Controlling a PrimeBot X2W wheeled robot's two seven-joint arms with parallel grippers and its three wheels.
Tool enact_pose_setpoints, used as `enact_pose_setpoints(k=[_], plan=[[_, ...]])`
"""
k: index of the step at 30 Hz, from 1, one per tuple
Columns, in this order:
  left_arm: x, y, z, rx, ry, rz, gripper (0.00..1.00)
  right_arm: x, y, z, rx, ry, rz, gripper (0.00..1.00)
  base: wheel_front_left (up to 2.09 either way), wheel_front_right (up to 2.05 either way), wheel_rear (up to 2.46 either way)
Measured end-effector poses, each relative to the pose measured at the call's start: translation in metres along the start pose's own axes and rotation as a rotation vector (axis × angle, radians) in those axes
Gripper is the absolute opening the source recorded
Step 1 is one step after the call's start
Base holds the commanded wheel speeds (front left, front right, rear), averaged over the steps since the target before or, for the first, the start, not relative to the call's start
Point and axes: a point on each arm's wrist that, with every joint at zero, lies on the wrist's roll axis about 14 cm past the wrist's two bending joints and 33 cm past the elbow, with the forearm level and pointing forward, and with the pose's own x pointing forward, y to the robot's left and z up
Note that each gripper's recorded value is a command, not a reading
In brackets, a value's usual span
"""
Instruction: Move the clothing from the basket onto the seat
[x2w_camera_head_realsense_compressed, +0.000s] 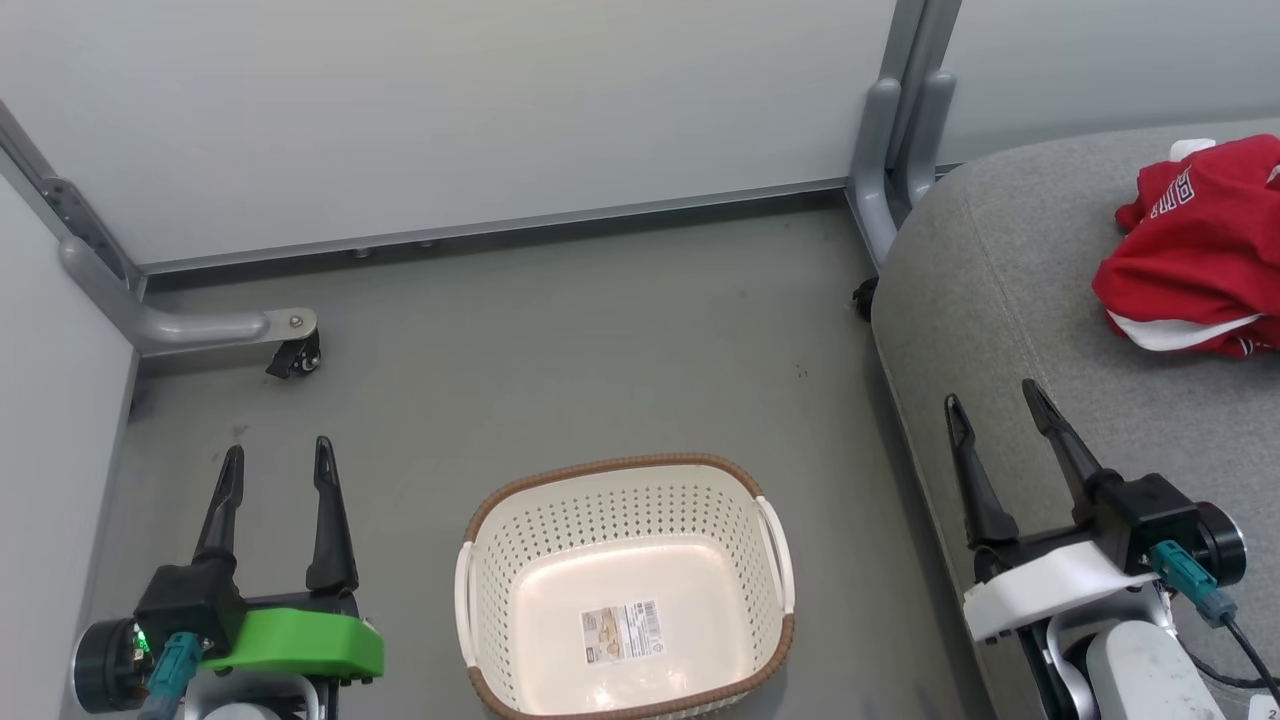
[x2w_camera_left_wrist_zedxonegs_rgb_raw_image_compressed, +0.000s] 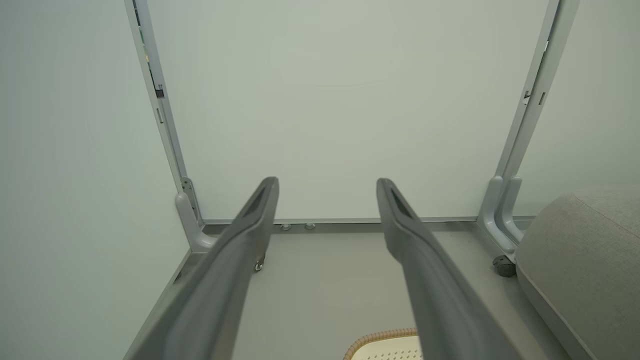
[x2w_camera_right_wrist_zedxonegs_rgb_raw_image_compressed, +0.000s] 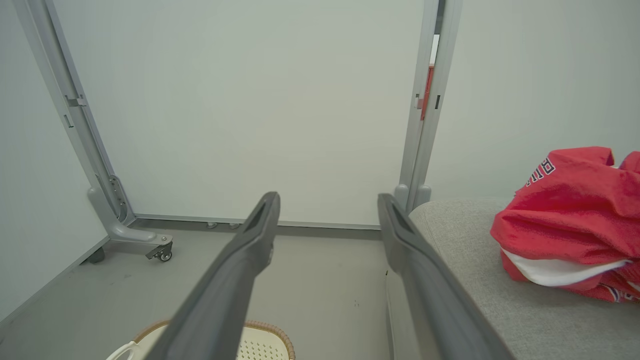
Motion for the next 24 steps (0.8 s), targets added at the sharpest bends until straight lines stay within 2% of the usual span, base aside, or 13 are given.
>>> enact_pose_setpoints(k=[21,22,24], plan=[[-0.010,0.000,-0.004,0.002,0.014,-0.008,1.00,-0.010,0.003,-0.006,0.017,0.024,0.001,1.00,0.00,0.00,0.00],[-0.010,-0.001,-0.005,0.001,0.018,-0.009,0.00,-0.010,0.003,-0.008,0.018,0.028,0.001,0.00,0.00,0.00,0.00],[-0.012,-0.001,-0.011,-0.001,0.038,-0.008,0.00,-0.013,0.004,-0.015,0.023,0.050,-0.002,0.00,0.00,0.00,0.00]])
